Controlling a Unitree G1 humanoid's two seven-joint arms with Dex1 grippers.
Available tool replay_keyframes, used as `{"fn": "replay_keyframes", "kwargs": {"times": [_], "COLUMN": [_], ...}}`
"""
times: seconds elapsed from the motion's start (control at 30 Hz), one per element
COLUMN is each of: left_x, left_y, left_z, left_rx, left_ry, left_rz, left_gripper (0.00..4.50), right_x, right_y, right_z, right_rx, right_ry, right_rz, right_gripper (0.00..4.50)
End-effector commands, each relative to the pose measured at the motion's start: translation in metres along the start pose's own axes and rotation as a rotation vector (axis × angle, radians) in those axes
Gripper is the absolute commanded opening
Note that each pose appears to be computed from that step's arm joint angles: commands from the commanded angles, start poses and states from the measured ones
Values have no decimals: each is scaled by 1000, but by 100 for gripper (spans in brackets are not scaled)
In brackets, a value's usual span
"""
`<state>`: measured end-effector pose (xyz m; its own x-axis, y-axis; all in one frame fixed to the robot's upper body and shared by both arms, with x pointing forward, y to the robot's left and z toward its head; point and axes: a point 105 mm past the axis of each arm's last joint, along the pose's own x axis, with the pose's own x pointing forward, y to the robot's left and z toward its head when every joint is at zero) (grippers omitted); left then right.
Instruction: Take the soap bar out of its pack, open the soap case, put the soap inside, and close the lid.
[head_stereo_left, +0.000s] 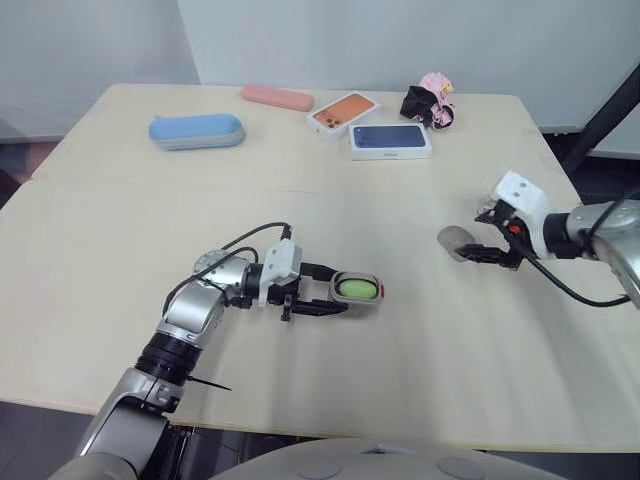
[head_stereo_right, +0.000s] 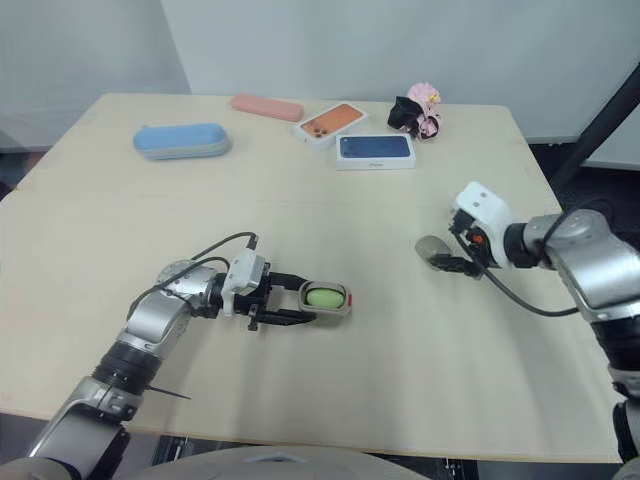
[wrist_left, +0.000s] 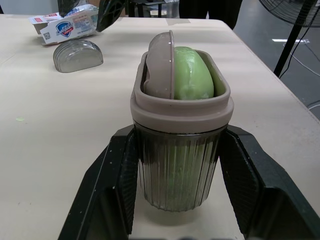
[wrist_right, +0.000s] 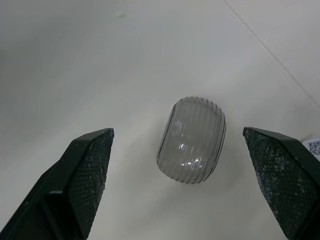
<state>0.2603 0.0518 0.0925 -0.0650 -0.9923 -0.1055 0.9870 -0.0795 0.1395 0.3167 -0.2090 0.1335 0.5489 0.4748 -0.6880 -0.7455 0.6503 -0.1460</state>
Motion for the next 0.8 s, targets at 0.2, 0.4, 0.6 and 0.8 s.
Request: {"fn": "replay_keyframes", "kwargs": {"times": [0.2,0.4,0.6,0.8], "left_x": [2,3,1,1], "left_y": [6,6,6,5], "left_z": [4,5,4,3], "left_rx": [24,29,29,29], "left_ry": [-5,-4,2,5], "left_rz": [25,27,35,38], "left_gripper": [187,187,187,187], "right_x": [12,20,28,28], "right_y": [-22,-22,-16,-18], "right_z": [-2,-2,2,-6], "right_rx": [77,107,120,141], "right_ry": [128,159,165,190], "right_rz": [-125,-132,-118,-133], "right_gripper": [446,446,446,382]}}
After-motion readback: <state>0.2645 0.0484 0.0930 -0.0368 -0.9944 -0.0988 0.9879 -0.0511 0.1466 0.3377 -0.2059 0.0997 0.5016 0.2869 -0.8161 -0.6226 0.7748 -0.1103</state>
